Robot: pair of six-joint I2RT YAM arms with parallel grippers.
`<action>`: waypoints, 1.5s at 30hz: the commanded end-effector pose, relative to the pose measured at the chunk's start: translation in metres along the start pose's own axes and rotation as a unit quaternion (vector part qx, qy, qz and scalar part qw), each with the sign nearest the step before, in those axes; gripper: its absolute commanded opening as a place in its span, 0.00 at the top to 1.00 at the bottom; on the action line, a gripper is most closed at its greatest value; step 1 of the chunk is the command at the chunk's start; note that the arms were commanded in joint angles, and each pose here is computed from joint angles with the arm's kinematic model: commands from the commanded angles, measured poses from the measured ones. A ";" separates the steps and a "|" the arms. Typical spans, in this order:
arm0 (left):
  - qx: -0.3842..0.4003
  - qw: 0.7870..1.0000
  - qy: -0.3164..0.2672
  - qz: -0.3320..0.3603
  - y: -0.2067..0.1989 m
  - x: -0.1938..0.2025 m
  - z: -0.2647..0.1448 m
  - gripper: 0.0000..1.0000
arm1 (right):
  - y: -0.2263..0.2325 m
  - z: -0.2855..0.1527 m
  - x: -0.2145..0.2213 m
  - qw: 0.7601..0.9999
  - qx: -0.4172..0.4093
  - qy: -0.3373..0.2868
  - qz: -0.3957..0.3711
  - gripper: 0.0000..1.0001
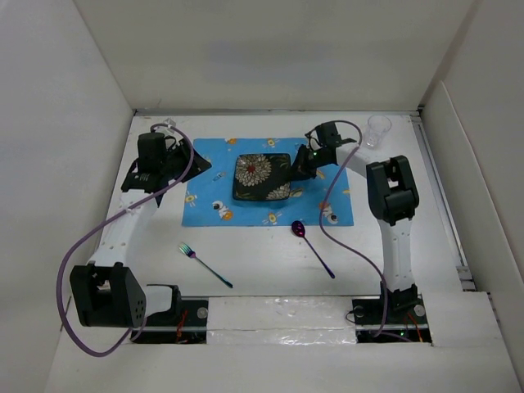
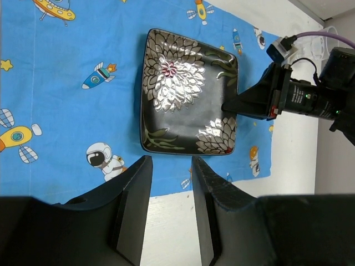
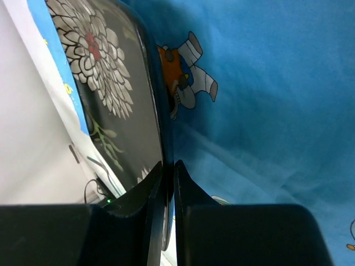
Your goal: Set the dinner table for one person
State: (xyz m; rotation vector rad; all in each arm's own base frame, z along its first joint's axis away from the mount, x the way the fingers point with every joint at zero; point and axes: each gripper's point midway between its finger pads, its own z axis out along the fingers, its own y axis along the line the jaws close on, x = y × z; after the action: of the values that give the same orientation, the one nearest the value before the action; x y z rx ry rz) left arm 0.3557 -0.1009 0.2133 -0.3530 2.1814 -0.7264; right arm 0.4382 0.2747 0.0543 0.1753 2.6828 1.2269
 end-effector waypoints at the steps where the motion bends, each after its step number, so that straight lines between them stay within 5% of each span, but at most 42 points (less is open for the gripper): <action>1: 0.008 1.000 -0.016 0.007 -0.003 -0.004 -0.006 0.68 | 0.032 -0.016 -0.005 0.999 -0.040 0.010 -0.030 0.93; 6: 0.004 1.000 -0.017 0.005 -0.002 -0.004 -0.006 0.68 | 0.019 -0.017 -0.005 1.000 -0.007 0.002 -0.030 0.55; 11: 0.001 1.000 -0.013 0.002 0.001 -0.002 -0.003 0.68 | 0.017 -0.035 -0.019 0.997 0.038 -0.026 -0.056 0.44; 16: -0.015 0.999 -0.024 0.020 0.005 -0.011 -0.003 0.69 | 0.002 -0.087 -0.045 0.992 0.076 -0.084 -0.055 0.44; 18: -0.024 0.999 -0.031 0.035 0.003 -0.021 -0.005 0.79 | 0.004 -0.114 -0.055 0.991 0.058 -0.107 -0.052 0.60; 19: -0.038 0.998 -0.034 0.043 0.007 -0.026 -0.003 0.98 | -0.002 -0.135 -0.068 0.991 0.043 -0.123 -0.039 0.72; 21: -0.041 0.996 -0.045 0.063 -0.001 -0.043 -0.008 1.00 | -0.004 -0.170 -0.087 0.984 0.045 -0.170 -0.028 1.00; 22: -0.035 0.996 -0.042 0.065 -0.004 -0.045 -0.006 1.00 | -0.010 -0.189 -0.104 0.976 0.058 -0.210 -0.025 1.00; 26: 0.004 0.997 -0.036 0.062 -0.020 -0.047 -0.002 1.00 | -0.054 -0.285 -0.164 0.913 0.141 -0.378 0.059 0.96; 29: 0.007 0.998 -0.027 0.055 -0.015 -0.038 0.002 0.85 | -0.083 -0.332 -0.190 0.855 0.234 -0.453 0.092 0.66; 31: 0.001 0.998 -0.030 0.053 -0.011 -0.036 0.002 0.77 | -0.105 -0.345 -0.193 0.828 0.299 -0.461 0.110 0.57; 34: -0.008 0.998 -0.029 0.053 -0.006 -0.033 0.002 0.75 | -0.122 -0.343 -0.207 0.822 0.334 -0.447 0.111 0.48; 45: -0.019 0.998 -0.028 0.053 -0.005 -0.038 0.005 0.74 | -0.178 -0.309 -0.214 0.819 0.385 -0.405 0.130 0.48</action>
State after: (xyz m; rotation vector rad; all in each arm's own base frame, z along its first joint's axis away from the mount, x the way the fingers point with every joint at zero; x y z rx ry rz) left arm 0.3779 -0.0909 0.2203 -0.2959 2.1907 -0.6227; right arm 0.5748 -0.0970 0.1240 0.9550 2.2413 0.0000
